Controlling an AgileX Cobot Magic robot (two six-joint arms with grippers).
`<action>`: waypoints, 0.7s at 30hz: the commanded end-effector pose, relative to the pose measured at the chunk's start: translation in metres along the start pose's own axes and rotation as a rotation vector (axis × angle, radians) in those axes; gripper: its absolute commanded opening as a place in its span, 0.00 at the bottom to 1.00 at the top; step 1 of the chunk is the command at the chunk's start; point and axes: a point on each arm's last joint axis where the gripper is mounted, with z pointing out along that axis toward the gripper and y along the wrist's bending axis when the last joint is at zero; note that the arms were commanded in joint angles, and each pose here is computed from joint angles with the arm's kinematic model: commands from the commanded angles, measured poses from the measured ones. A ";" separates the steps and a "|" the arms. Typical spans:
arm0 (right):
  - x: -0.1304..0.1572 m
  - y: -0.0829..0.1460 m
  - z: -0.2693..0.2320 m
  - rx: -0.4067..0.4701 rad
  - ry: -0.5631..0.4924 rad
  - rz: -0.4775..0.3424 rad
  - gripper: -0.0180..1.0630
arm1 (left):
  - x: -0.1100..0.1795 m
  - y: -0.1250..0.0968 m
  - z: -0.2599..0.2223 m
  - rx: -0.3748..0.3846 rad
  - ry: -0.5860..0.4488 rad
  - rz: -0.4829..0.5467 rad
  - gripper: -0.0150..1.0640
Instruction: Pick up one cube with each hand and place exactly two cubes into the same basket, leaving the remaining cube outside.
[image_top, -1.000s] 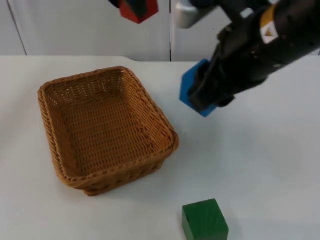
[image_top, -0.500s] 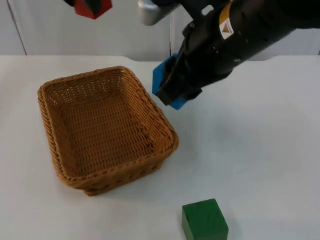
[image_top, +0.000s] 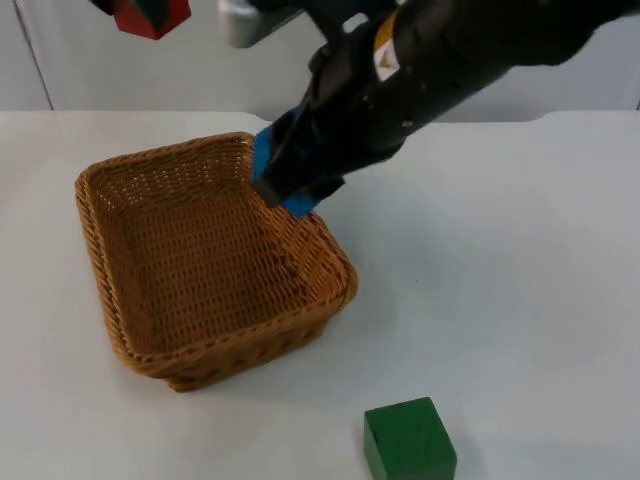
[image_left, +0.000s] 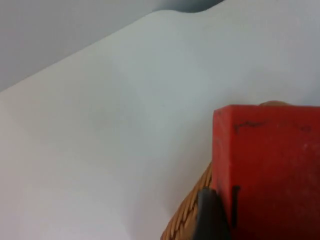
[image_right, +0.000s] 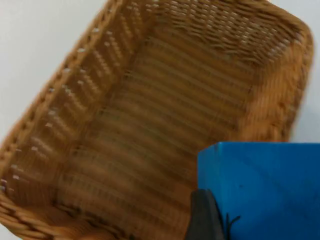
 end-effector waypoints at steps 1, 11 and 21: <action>-0.008 0.011 0.006 -0.018 -0.026 -0.028 0.02 | -0.001 0.000 -0.008 -0.001 -0.010 -0.009 0.01; 0.001 0.021 0.036 -0.036 0.010 -0.037 0.02 | 0.022 0.000 0.032 0.022 0.038 -0.028 0.01; 0.011 0.026 0.057 -0.051 -0.006 -0.042 0.02 | 0.050 -0.001 0.066 0.009 0.066 -0.049 0.01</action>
